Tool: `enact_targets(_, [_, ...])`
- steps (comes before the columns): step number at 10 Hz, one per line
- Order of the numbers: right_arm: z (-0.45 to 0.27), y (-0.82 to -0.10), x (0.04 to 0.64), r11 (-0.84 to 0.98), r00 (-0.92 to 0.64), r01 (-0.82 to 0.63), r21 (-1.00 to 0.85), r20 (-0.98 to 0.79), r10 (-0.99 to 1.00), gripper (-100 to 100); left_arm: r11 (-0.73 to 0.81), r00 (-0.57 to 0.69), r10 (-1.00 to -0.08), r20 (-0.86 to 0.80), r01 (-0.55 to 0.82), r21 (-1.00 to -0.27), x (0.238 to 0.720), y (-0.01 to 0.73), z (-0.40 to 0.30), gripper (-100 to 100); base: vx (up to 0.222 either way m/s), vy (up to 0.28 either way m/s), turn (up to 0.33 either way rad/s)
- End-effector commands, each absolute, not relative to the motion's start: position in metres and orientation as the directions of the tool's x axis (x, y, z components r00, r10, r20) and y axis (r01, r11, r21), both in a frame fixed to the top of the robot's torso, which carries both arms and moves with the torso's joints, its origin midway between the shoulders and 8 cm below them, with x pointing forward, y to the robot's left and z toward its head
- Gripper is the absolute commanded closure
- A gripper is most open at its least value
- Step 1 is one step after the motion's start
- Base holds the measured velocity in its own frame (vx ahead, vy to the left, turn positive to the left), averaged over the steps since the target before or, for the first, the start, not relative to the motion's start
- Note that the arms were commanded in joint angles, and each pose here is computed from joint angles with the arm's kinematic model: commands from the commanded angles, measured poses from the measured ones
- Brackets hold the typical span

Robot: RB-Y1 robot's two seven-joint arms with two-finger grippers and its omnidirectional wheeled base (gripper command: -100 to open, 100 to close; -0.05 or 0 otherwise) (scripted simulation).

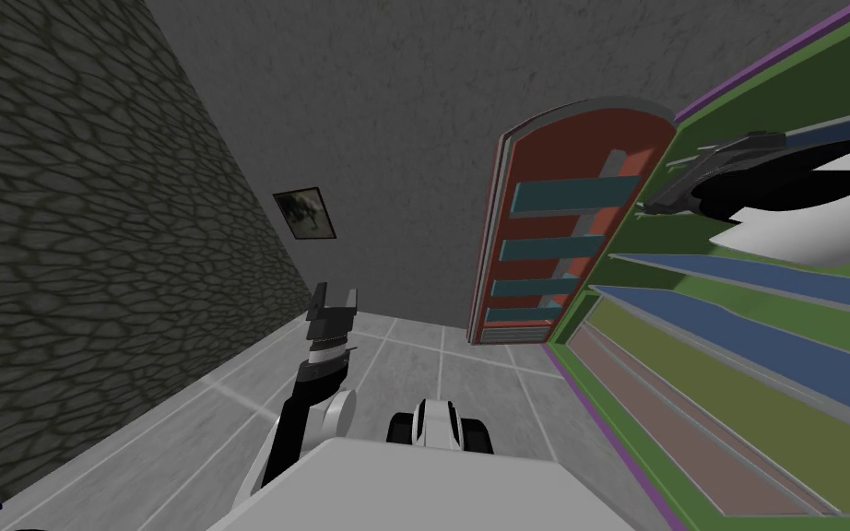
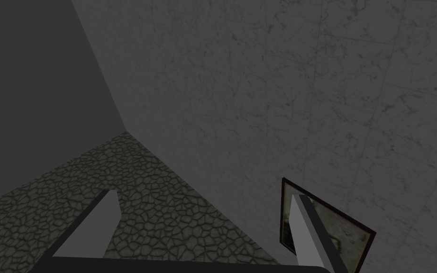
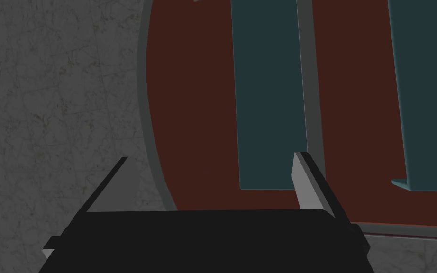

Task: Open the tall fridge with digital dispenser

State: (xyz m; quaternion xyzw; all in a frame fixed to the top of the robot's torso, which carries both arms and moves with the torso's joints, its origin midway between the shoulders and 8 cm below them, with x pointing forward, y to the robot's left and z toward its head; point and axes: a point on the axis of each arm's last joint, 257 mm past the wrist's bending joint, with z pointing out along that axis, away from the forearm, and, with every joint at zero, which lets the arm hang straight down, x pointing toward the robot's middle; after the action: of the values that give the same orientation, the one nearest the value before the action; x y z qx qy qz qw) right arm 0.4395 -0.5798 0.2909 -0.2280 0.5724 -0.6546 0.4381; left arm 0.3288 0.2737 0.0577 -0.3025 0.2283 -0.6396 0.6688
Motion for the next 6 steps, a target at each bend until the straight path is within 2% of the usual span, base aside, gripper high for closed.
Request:
enact_targets(1, [0.296, -0.596, 0.445, 0.043, -0.501, 0.348, -0.937, -0.225, -0.836, -100, -0.001, 0.078, -0.994, 0.082, 0.717, -0.697, 0.329, 0.274, 0.058, 0, -0.007, 0.076, 0.108])
enact_targets(3, [0.306, -0.608, 0.446, 0.039, -0.491, 0.39, -0.92, -0.243, -0.837, -100, -0.001, 0.077, -0.994, 0.082, 0.717, -0.697, 0.329, 0.274, 0.058, 0, -0.016, 0.086, 0.021])
enact_targets(6, [0.295, -0.633, 0.453, 0.028, -0.511, 0.371, -0.928, -0.229, -0.828, -100, -0.001, 0.078, -0.994, 0.082, 0.717, -0.697, 0.329, 0.274, 0.058, 0, -0.001, 0.016, -0.003])
